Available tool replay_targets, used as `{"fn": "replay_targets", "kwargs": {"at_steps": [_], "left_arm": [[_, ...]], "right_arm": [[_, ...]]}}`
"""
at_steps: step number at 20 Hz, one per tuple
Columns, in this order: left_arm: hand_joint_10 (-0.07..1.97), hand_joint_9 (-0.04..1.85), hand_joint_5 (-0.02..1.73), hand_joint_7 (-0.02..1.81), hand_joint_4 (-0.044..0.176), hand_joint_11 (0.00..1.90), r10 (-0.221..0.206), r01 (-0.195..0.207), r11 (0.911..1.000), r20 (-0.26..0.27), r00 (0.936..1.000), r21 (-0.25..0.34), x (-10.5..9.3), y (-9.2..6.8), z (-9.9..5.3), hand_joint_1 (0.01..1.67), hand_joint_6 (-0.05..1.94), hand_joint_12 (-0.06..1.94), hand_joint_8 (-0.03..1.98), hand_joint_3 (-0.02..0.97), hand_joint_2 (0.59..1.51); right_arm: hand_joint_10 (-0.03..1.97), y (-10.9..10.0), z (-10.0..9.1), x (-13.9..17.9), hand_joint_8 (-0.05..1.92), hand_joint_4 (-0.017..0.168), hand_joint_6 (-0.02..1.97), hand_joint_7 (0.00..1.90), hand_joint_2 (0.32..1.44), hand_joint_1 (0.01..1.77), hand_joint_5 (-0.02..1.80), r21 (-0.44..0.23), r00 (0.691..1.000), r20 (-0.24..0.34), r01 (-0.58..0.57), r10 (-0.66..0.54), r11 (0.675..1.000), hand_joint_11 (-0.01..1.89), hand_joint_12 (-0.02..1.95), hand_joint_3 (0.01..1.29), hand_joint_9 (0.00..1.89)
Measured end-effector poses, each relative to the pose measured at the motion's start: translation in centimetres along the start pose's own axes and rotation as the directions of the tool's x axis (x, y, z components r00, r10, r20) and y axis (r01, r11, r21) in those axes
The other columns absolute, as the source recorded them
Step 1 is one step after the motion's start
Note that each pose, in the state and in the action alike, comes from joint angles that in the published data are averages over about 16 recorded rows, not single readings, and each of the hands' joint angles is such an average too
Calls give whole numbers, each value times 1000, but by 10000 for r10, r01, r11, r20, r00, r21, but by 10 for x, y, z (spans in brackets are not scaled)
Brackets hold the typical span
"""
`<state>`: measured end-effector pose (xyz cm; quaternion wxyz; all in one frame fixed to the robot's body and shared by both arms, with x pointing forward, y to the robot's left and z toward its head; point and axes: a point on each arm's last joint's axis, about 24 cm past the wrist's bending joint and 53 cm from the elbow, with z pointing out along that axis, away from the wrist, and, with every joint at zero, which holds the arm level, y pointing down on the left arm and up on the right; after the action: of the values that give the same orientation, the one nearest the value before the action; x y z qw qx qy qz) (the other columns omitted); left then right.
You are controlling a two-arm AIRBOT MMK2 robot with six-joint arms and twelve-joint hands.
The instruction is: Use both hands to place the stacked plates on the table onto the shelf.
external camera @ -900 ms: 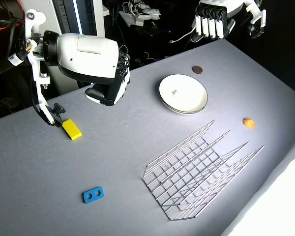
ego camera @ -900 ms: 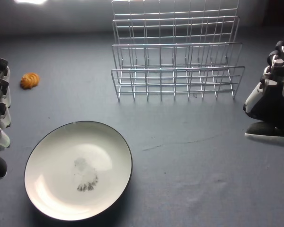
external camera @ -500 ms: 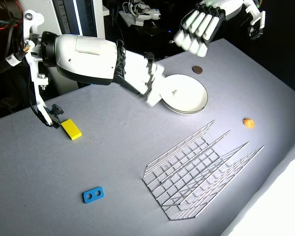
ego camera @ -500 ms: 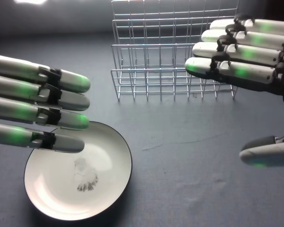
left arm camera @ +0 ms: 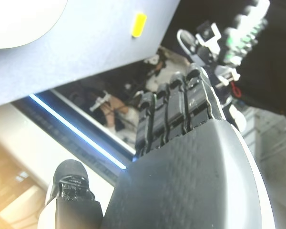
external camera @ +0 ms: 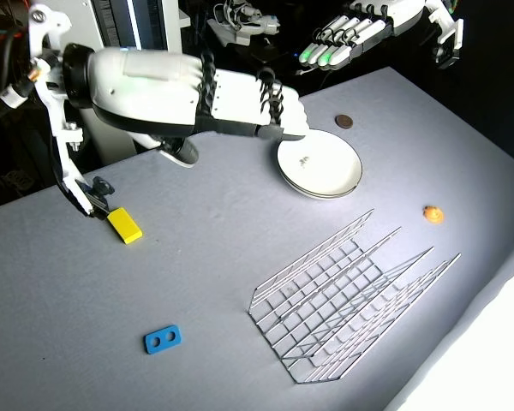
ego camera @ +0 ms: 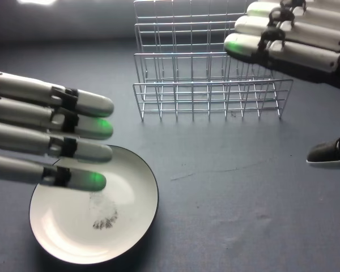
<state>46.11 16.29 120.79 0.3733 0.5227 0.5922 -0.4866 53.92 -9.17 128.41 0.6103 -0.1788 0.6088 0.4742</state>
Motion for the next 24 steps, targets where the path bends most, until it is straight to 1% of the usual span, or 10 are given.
{"fn": "replay_targets", "kwargs": {"at_steps": [3,6,11,15,18,20,22,24], "left_arm": [[6,53,123,92,5,20,-31,31,10000,-67,10000,79,1,-2,2,22,-4,7,-4,0,1084],[6,54,124,92,5,21,-54,57,9998,-153,9999,177,2,-5,5,22,3,8,1,0,1078],[6,58,119,95,5,23,-126,141,9993,-429,9990,346,8,-10,7,22,13,8,11,0,1071],[6,66,118,97,5,25,-317,351,9987,-893,9955,371,22,-12,10,23,21,8,18,0,1068],[6,68,113,98,5,25,-576,604,9980,-1309,9897,176,36,-10,12,23,21,8,20,0,1067],[6,68,110,98,5,24,-787,790,9969,-1605,9839,-44,47,-7,14,23,21,8,20,-1,1068],[6,68,109,100,5,25,-1039,993,9945,-1910,9761,-335,59,-4,15,23,21,8,19,0,1069],[6,64,107,96,5,26,-1340,1207,9901,-2228,9656,-721,73,1,14,23,21,8,19,0,1070]], "right_arm": [[4,0,0,1,14,7,17,20,856,1040,21,30,9998,30,-208,208,9998,21,21,16,20],[4,0,0,7,14,7,17,21,861,1027,21,101,9991,-192,-364,366,9993,22,87,16,21],[4,-1,2,27,14,6,17,21,874,997,20,281,9930,-999,-610,635,9977,22,128,16,21],[4,-2,3,40,14,6,17,20,877,1006,20,470,9838,-1589,-759,824,9960,22,128,16,20],[4,-4,3,49,13,5,17,20,876,1024,19,640,9762,-1979,-773,886,9950,22,124,16,20],[4,-5,3,53,13,3,17,20,876,1039,18,733,9709,-2188,-828,970,9939,22,84,16,20],[4,-5,3,56,13,2,17,20,876,1055,17,792,9665,-2346,-882,1046,9929,23,47,17,20],[4,-5,4,59,13,1,17,20,875,1074,16,831,9628,-2462,-934,1113,9922,23,31,17,20]]}}
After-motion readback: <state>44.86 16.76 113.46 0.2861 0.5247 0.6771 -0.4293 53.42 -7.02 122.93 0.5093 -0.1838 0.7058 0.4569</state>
